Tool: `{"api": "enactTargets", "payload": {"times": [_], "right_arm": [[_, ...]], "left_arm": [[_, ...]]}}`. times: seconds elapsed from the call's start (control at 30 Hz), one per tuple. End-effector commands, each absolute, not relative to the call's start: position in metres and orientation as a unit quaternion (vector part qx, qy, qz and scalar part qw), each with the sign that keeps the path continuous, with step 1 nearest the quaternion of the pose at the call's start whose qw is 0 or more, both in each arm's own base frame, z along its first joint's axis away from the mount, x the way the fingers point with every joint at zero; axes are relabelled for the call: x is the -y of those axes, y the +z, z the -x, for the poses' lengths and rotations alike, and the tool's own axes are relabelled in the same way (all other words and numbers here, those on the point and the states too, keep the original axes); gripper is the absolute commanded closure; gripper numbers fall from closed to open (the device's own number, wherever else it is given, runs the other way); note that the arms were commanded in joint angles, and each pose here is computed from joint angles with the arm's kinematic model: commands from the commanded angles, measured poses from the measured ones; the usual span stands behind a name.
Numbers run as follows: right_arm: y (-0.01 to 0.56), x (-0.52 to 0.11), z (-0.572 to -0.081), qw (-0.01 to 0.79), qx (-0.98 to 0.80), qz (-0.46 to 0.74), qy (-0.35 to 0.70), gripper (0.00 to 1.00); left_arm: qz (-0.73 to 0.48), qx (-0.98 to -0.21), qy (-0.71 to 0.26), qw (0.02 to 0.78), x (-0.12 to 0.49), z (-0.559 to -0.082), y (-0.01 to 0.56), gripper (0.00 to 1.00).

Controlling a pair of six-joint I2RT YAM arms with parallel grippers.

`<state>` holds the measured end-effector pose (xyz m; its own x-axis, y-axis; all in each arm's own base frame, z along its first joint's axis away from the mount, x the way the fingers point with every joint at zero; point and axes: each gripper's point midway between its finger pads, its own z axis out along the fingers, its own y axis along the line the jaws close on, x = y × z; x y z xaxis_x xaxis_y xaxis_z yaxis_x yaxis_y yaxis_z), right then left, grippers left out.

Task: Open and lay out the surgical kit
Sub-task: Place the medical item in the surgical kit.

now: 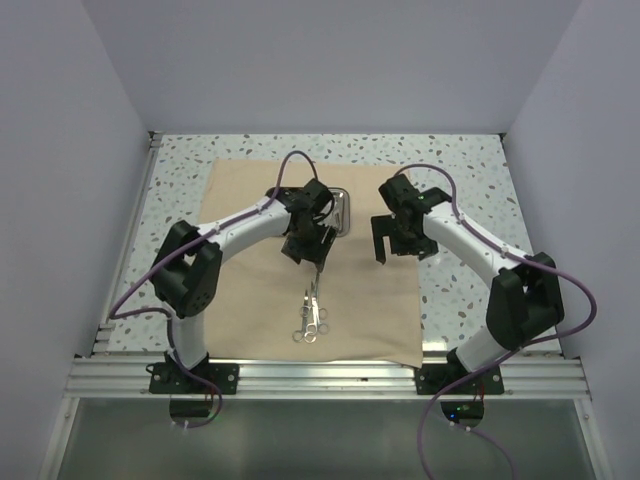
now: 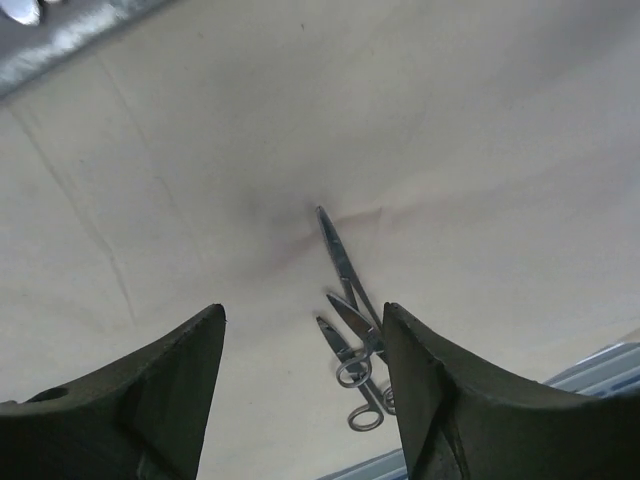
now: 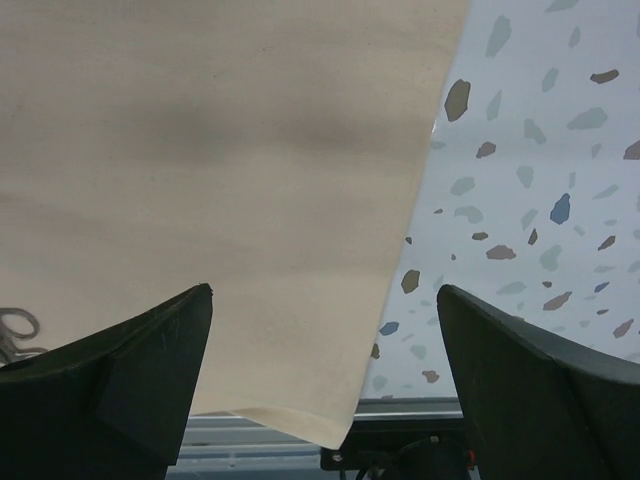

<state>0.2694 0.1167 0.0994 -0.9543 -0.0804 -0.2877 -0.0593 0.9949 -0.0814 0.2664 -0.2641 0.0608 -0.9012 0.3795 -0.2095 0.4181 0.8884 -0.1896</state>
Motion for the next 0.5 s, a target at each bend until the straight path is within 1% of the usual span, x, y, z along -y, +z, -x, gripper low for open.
{"api": "enactTargets", "payload": {"times": [0.0,0.07,0.2,0.23,0.27,0.3,0.33,0.37,0.47], "right_arm": [[0.131,-0.14,-0.304,0.202,-0.979,0.028,0.008,0.02],[0.137,-0.15,-0.316,0.212,-0.976,0.028,0.024,0.02],[0.149,-0.179,-0.346,0.23,-0.971,0.028,0.066,0.09],[0.139,-0.184,-0.354,0.221,-0.973,0.029,0.066,0.12],[0.145,-0.191,-0.364,0.231,-0.97,0.029,0.073,0.17],[0.143,-0.195,-0.369,0.229,-0.97,0.029,0.078,0.19],[0.129,-0.199,-0.376,0.215,-0.973,0.03,0.073,0.21],[0.136,-0.206,-0.385,0.225,-0.971,0.031,0.079,0.25],[0.126,-0.219,-0.408,0.221,-0.971,0.029,0.084,0.33]], "left_arm": [[-0.175,-0.966,-0.096,0.163,0.268,-0.303,0.103,0.32],[-0.166,-0.965,-0.089,0.185,0.268,-0.312,0.115,0.31],[-0.132,-0.959,-0.1,0.228,0.258,-0.331,0.149,0.32],[-0.125,-0.959,-0.101,0.232,0.253,-0.333,0.153,0.32],[-0.118,-0.96,-0.101,0.235,0.247,-0.332,0.157,0.33],[-0.106,-0.961,-0.099,0.236,0.237,-0.336,0.158,0.33],[-0.099,-0.961,-0.098,0.238,0.231,-0.337,0.16,0.34],[-0.094,-0.961,-0.097,0.24,0.223,-0.334,0.161,0.34],[-0.07,-0.964,-0.091,0.241,0.196,-0.334,0.161,0.35]]}}
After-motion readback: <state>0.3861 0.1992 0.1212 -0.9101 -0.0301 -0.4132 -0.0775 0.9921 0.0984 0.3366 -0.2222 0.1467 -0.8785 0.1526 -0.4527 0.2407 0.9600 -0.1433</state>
